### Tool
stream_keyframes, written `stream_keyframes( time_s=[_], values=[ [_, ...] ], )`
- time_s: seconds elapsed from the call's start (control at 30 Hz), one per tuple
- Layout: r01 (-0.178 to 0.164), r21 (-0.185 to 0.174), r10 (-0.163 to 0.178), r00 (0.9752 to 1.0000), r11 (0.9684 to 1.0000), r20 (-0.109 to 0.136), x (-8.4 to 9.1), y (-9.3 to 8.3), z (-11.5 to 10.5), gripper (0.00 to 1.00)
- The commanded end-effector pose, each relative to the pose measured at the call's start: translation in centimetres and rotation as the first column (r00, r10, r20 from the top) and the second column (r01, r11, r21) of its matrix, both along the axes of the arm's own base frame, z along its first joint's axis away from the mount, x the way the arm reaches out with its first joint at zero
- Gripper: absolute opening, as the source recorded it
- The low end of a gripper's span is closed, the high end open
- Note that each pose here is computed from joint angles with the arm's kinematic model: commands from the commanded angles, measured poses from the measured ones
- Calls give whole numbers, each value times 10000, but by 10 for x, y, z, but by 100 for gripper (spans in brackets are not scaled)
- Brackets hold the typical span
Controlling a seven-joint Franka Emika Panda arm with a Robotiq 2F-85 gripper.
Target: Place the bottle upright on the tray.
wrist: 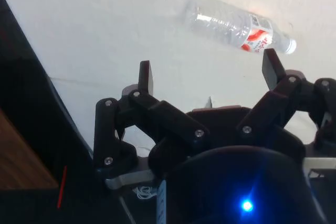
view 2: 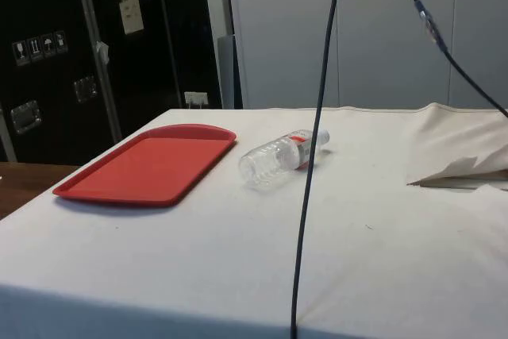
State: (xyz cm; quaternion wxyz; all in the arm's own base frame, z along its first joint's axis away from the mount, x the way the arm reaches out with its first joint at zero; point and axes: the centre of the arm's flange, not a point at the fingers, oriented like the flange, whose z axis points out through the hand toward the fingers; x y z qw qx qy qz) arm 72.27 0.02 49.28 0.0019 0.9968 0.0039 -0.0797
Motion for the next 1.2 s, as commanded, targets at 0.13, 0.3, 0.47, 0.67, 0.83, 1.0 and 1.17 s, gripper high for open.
stream_keyframes(
  time_s=[0.13, 0.3, 0.47, 0.67, 0.83, 1.0, 1.17],
  values=[
    [-4, -54, 5, 9999, 10000, 119, -2, 0, 6, 100],
    [3, -123, -1, 9999, 9999, 137, -3, 0, 9, 100],
    [-10, -185, 13, 9999, 9998, 164, -4, 0, 12, 100],
    [-8, -201, 9, 10000, 9998, 60, -2, -1, 6, 100],
    [-55, -349, 62, 9998, 9994, 204, -5, -2, 16, 100],
    [-63, -419, 68, 9999, 9991, 128, -3, -4, 12, 100],
    [-133, -526, 143, 9997, 9985, 188, -10, -5, 26, 100]
  ],
)
